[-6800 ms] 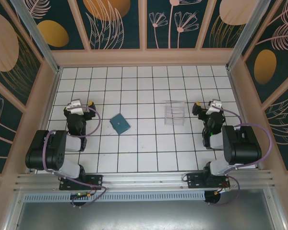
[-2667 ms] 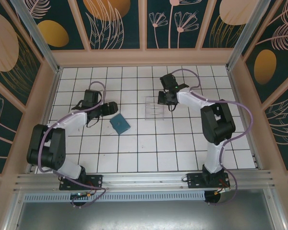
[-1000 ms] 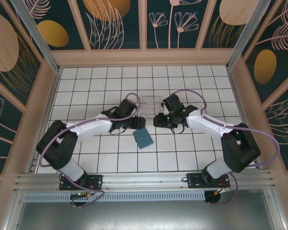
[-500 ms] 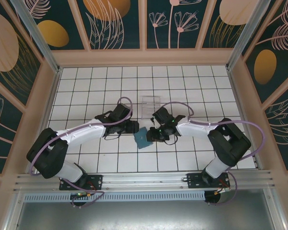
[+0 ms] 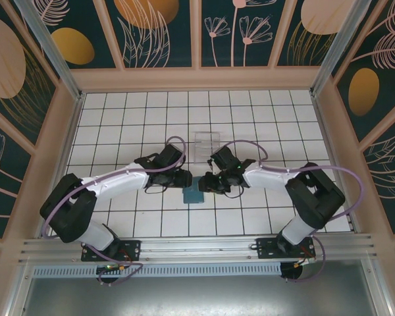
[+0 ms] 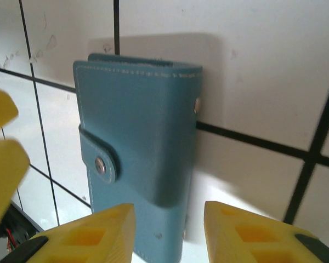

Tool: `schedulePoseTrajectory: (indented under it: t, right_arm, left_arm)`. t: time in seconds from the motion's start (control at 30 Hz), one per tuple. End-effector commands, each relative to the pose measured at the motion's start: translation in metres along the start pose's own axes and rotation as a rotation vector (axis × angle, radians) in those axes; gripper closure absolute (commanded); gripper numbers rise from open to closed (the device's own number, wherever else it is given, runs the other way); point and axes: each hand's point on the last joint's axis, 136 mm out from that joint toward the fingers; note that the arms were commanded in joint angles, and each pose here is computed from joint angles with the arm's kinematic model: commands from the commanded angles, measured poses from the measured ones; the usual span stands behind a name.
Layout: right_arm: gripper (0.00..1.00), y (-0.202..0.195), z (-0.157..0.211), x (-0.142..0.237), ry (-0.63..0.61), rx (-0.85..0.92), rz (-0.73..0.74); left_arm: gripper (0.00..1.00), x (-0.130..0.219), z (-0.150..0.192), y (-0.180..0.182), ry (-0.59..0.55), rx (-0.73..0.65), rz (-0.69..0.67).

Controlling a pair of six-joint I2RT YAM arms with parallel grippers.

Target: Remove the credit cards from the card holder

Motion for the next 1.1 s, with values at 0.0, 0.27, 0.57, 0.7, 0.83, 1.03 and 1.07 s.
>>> schedulePoseTrajectory:
  t: [0.0,0.27,0.57,0.7,0.83,1.03,1.07]
  right_arm:
    - [0.61,0.01,-0.011,-0.009,-0.008,-0.003,-0.029]
    - [0.71,0.005,-0.012,-0.021,0.007,-0.01,-0.02]
    - [0.88,0.005,-0.007,-0.02,0.006,-0.026,-0.054]
    - [0.9,0.006,-0.006,-0.02,0.009,-0.03,-0.064]
    - [0.92,0.005,-0.006,-0.021,0.013,-0.03,-0.064]
    - [0.93,0.006,-0.005,-0.019,0.035,0.005,-0.057]
    - [0.93,0.006,-0.004,-0.017,0.044,0.027,-0.057]
  left_arm:
    - [0.51,0.0,0.002,0.0,0.023,0.008,-0.024]
    - [0.54,-0.004,0.005,-0.003,0.04,0.012,-0.024]
    - [0.57,-0.024,0.017,-0.016,0.106,-0.03,-0.059]
    - [0.6,-0.027,0.019,-0.006,0.106,-0.018,-0.114]
    - [0.61,-0.03,0.019,0.001,0.101,-0.02,-0.155]
    - [0.59,-0.005,0.001,-0.001,0.015,-0.112,-0.164]
    - [0.57,0.0,-0.003,-0.006,-0.005,-0.14,-0.145]
Point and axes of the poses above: each hand's point on the last joint's axis, 136 mm out from that joint toward the fingers, its own x axis back along the fingers, its own y axis along the line the jaws close on, z = x × y, and after that the axes turned 9 degrees about -x, right-handed
